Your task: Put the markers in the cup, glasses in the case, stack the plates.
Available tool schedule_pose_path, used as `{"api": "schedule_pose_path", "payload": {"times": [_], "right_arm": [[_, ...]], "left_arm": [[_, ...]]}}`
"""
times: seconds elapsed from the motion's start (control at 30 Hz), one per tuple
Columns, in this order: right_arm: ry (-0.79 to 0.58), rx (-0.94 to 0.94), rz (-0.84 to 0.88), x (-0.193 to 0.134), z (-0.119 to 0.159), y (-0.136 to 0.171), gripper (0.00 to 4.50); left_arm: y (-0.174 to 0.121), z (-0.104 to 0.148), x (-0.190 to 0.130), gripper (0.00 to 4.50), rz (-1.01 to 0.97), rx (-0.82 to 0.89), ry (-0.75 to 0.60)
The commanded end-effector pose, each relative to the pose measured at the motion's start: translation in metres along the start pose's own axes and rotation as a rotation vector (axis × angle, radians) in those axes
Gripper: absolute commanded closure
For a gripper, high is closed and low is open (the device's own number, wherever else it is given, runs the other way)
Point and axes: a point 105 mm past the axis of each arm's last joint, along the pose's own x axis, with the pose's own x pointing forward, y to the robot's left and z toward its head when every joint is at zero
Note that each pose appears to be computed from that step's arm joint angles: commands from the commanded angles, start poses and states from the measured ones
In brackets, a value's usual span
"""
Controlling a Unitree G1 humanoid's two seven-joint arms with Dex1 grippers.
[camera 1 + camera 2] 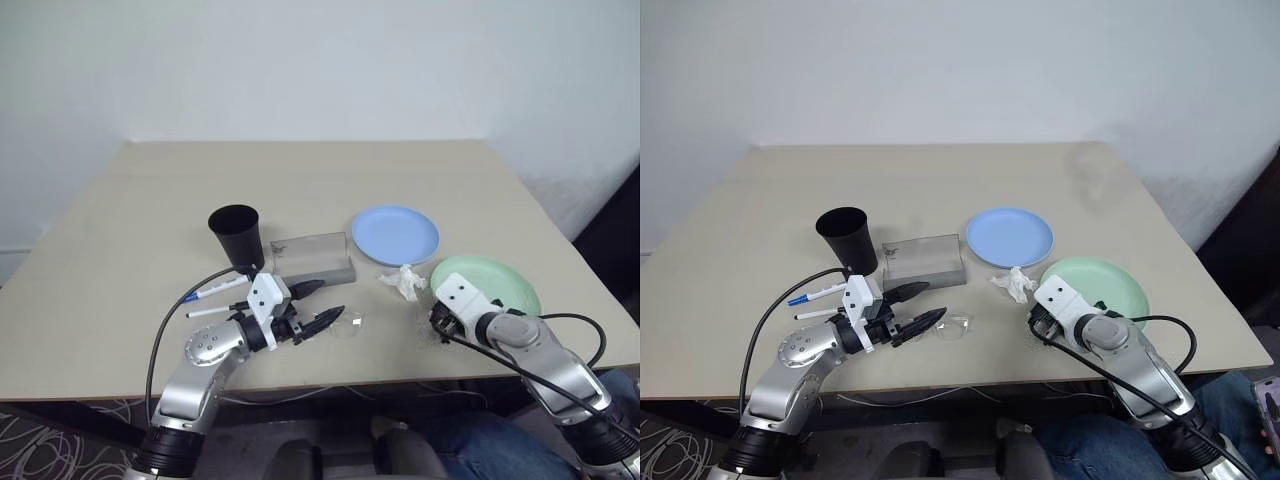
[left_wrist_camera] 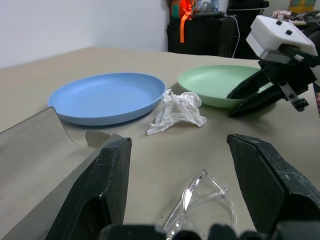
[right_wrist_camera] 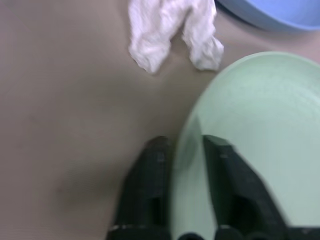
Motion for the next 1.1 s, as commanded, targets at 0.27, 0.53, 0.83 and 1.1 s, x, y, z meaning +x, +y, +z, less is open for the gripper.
{"api": "schedule_pose_path", "payload": {"times": [0.27, 0.53, 0.83, 1.1], "right_arm": [[0.064, 0.004, -0.121, 0.003, -0.011, -0.024, 4.47], [0.080, 0.008, -0.232, 0.005, -0.014, -0.044, 4.47], [-0.068, -0.073, -0.382, 0.008, 0.013, -0.082, 4.47], [-0.446, -0.135, -0.161, 0.010, 0.082, -0.075, 4.47]], "left_arm": [[0.001, 0.014, 0.003, 1.28, 0.006, 0.036, -0.046], [0.002, 0.013, 0.003, 1.28, 0.006, 0.038, -0.046], [0.002, 0.013, 0.005, 1.28, 0.005, 0.044, -0.049], [0.005, 0.013, 0.004, 1.28, 0.011, 0.049, -0.048]]}}
